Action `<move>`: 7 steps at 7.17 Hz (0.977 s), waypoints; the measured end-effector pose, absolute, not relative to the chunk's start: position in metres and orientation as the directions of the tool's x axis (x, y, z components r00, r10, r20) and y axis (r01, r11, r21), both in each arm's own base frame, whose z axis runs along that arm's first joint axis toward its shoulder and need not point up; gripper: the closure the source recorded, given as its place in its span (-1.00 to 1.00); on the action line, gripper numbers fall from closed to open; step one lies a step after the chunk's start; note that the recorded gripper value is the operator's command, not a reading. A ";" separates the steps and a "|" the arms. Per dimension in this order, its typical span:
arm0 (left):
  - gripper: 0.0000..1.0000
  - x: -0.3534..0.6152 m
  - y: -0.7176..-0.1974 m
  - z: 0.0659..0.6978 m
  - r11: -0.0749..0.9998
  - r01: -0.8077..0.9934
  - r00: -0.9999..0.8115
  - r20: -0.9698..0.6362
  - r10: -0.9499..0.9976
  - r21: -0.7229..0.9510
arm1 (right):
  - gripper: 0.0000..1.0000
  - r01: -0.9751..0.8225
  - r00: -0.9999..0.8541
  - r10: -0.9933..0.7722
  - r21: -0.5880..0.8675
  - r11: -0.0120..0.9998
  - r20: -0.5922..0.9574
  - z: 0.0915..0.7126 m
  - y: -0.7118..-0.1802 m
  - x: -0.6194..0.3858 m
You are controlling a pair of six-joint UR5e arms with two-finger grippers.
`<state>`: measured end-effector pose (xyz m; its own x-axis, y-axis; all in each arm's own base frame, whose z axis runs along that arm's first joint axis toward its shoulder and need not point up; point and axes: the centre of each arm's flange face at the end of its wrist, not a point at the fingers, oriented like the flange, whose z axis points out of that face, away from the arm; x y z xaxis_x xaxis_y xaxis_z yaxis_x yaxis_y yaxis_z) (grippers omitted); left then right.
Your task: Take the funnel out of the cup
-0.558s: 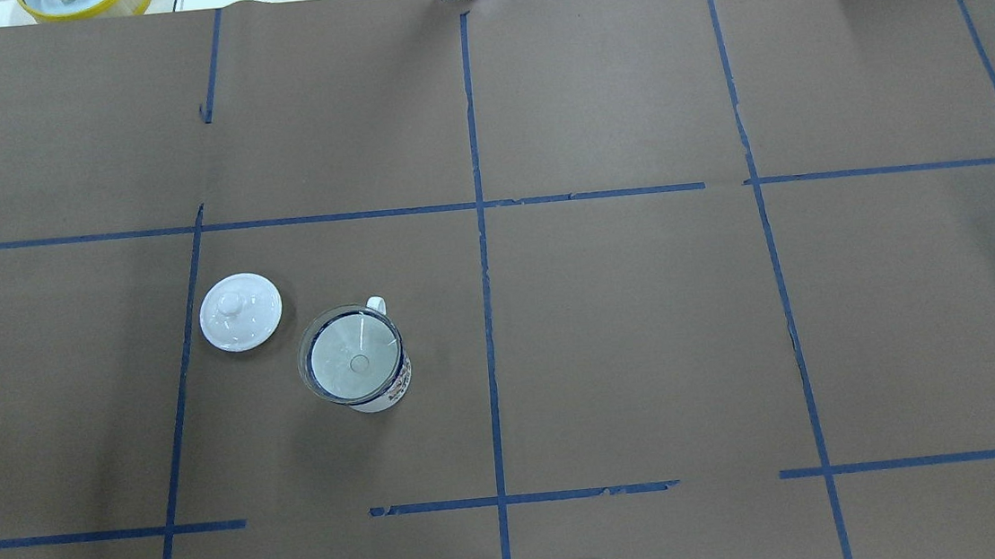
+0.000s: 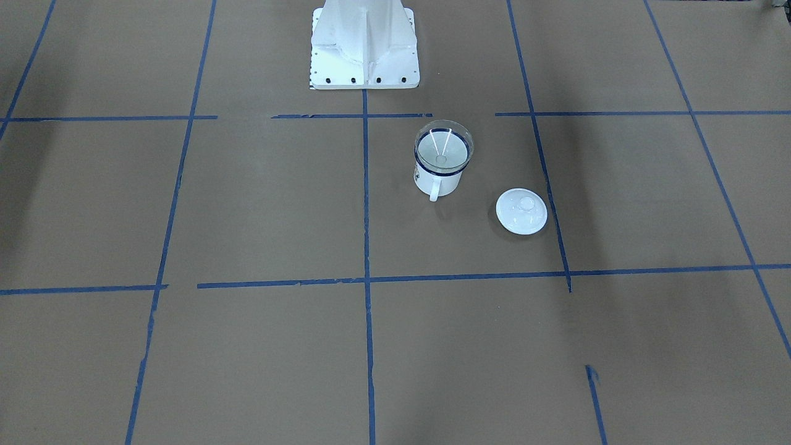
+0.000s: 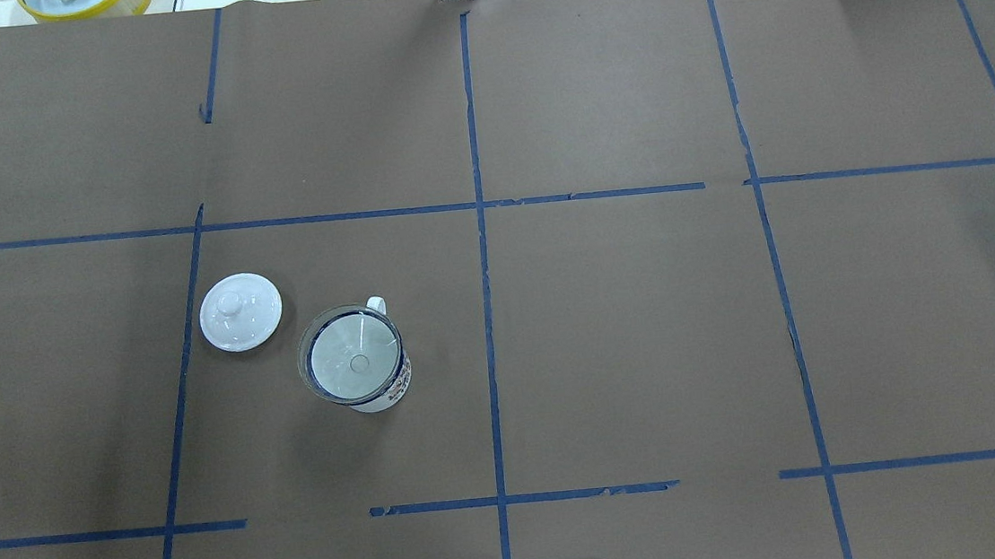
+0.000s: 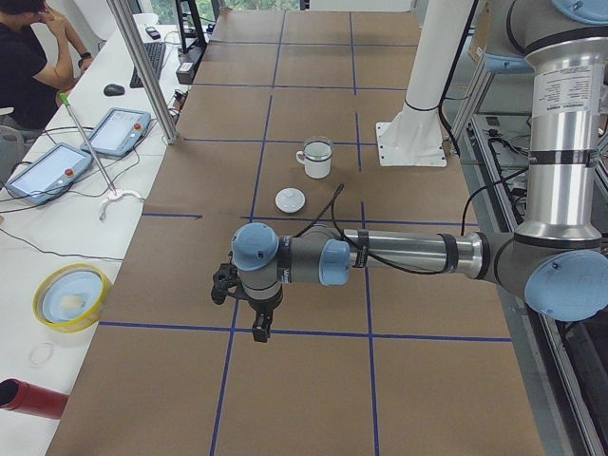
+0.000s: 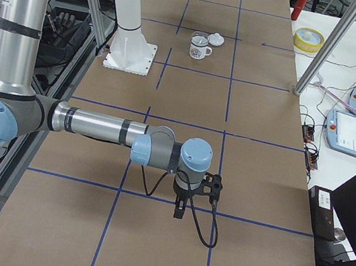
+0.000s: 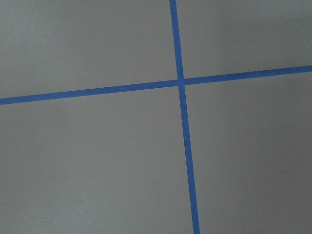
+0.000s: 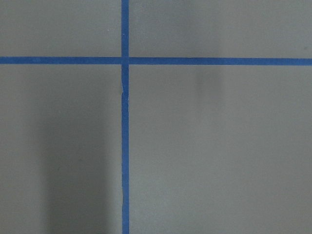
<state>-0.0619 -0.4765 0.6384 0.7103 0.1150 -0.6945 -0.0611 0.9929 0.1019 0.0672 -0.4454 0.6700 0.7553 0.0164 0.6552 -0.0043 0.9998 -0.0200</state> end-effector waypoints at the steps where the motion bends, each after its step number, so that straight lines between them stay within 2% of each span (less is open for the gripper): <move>1: -1.00 -0.061 -0.485 0.625 0.990 -0.059 0.711 -0.691 0.131 0.127 | -1.00 -0.004 0.755 0.016 -0.020 1.000 0.655 0.670 -0.445 0.067; 4: -1.00 -0.025 -0.515 0.519 0.980 0.012 0.701 -0.701 0.132 0.197 | -1.00 -0.004 0.755 0.016 -0.020 1.000 0.655 0.670 -0.445 0.067; 7: -1.00 0.111 -0.513 0.394 0.985 0.024 0.629 -0.769 0.119 0.172 | -1.00 -0.004 0.755 0.016 -0.020 1.000 0.655 0.670 -0.445 0.067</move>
<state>0.1110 -0.5133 0.3943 0.6287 0.1187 -0.7685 0.0239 0.9849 0.1717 0.0672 -0.4454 0.6700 0.7553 0.0164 0.6552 -0.0044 0.9998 -0.0200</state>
